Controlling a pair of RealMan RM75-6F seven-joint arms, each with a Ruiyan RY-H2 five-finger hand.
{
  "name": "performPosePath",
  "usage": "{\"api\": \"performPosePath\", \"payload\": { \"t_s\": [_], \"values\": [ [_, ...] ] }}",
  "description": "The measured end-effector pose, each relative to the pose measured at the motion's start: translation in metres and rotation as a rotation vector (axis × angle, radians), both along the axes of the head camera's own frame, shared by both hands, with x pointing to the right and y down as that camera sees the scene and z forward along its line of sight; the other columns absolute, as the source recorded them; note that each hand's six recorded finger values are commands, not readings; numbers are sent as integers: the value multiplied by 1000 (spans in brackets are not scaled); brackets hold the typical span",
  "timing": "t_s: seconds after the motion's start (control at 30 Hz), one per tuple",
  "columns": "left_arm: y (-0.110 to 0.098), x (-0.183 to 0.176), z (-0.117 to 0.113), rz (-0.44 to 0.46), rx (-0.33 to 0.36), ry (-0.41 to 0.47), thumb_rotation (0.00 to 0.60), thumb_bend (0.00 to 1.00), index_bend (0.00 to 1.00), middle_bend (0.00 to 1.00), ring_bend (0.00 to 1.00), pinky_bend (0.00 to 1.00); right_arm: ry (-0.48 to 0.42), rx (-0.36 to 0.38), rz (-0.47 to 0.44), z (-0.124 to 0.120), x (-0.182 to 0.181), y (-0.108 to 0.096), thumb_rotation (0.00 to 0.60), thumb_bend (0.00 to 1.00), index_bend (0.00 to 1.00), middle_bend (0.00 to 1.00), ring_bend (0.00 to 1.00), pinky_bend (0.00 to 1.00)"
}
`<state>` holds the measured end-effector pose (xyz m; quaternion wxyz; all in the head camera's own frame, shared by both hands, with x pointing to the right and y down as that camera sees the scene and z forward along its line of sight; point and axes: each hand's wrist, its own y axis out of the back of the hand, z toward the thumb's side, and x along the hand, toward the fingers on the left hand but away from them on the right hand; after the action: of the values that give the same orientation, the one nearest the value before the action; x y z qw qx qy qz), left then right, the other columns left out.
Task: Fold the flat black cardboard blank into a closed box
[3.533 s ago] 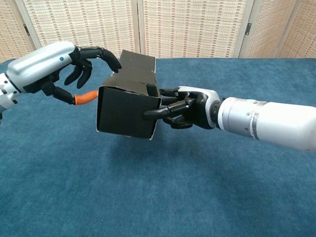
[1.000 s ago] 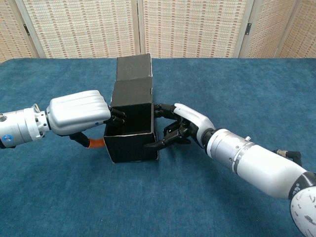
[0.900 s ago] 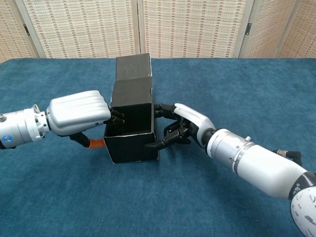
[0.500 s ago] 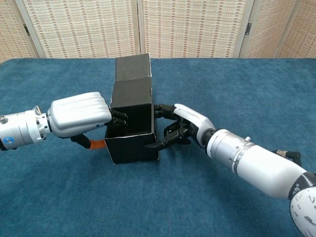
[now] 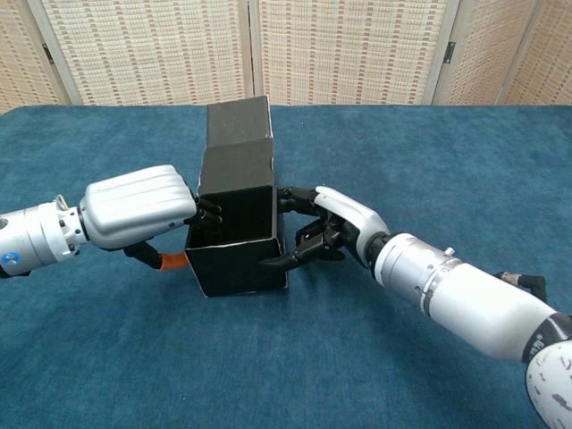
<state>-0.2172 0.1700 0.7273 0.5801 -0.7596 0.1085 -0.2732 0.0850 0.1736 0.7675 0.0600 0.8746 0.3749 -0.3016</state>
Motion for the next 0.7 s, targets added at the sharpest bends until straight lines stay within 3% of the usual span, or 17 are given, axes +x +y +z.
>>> {"api": "performPosePath", "payload": {
  "t_s": [0.23,0.43,0.7],
  "values": [
    [-3,-3,-4,-31,2,31,600,403,749,715,788,752,-13,4,18,-2,0,-3,600,350,617,646,766,1000],
    [-7,-9,-10,-61,21,46,600,402,491,535,788,747,-20,20,32,-5,1,-8,600,350,617,646,766,1000],
    [-14,-17,-22,-98,67,57,600,401,374,412,774,733,-25,37,62,-7,0,-18,600,350,617,644,765,1000]
  ]
}}
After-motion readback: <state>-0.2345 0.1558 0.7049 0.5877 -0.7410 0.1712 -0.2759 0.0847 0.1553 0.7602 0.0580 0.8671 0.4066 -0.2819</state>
